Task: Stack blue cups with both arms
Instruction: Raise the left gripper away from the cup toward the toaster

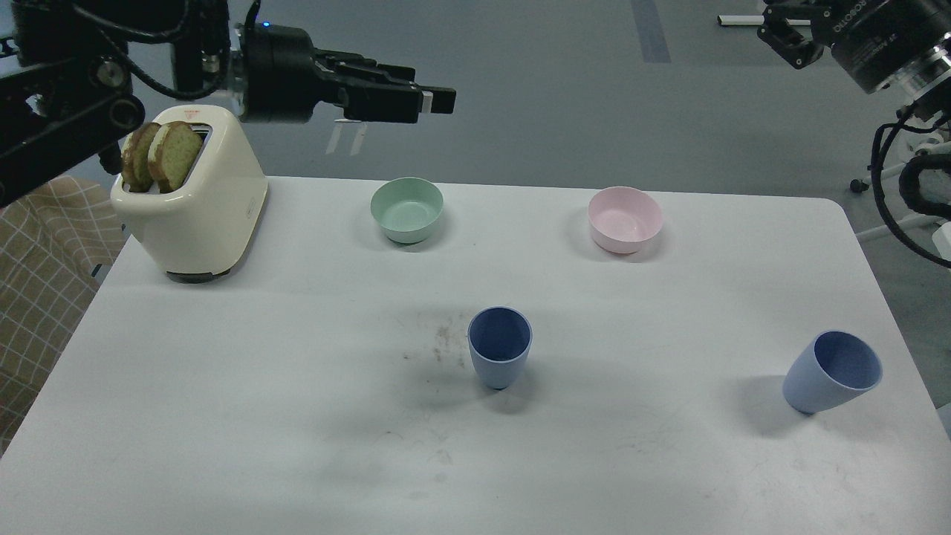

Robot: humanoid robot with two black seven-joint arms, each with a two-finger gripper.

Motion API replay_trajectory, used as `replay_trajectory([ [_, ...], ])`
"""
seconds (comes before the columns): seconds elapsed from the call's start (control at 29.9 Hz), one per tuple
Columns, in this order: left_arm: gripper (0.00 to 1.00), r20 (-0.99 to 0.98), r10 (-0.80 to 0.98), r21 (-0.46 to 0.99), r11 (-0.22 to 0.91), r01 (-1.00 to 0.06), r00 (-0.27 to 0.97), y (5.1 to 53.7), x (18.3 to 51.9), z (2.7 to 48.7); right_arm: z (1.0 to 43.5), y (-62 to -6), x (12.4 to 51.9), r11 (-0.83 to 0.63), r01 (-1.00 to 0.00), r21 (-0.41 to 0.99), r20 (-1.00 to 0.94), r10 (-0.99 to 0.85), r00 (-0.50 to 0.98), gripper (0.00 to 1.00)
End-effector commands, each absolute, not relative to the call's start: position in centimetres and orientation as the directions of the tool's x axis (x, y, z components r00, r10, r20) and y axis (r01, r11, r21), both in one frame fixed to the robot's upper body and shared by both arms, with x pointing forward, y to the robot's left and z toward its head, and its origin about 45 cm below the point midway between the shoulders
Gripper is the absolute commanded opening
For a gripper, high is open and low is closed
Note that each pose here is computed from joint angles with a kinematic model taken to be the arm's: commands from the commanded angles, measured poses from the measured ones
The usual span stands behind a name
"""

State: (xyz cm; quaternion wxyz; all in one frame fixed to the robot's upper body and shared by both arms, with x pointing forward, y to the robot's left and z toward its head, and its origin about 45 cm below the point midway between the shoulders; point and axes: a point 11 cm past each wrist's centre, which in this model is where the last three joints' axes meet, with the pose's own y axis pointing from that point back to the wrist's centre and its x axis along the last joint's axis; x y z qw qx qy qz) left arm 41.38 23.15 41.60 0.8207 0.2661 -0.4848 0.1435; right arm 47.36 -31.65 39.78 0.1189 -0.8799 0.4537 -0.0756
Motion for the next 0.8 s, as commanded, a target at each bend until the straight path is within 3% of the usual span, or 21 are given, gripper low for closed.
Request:
replay_trajectory([
  [0.0, 0.97, 0.840, 0.223, 0.138, 0.794, -0.592, 0.495, 26.1, 42.5, 42.5, 39.1, -33.5, 46.5, -0.545, -0.799, -0.255, 0.028, -0.830, 0.557, 1.00],
  [0.27, 0.98, 0.553, 0.666, -0.128, 0.661, -0.739, 0.500, 30.3, 44.0, 43.0, 37.7, -36.9, 44.5, -0.513, -0.833, -0.206, 0.030, -0.855, 0.518, 1.00],
  [0.4, 0.98, 0.421, 0.818, -0.208, 0.507, -0.836, 0.392, 32.7, 44.9, 41.8, 36.9, -39.2, 43.2, -0.488, -0.856, -0.171, 0.037, -0.871, 0.490, 1.00],
  [0.53, 0.98, 0.408, 0.838, -0.193, 0.466, -0.863, 0.361, 33.4, 44.9, 40.2, 36.0, -40.6, 42.3, -0.469, -0.872, -0.140, 0.038, -0.882, 0.469, 1.00],
  [0.77, 0.98, 0.342, 0.843, -0.130, 0.480, -0.868, 0.415, 33.8, 44.2, 37.1, 35.0, -43.7, 40.5, -0.422, -0.903, -0.081, 0.057, -0.906, 0.419, 1.00],
])
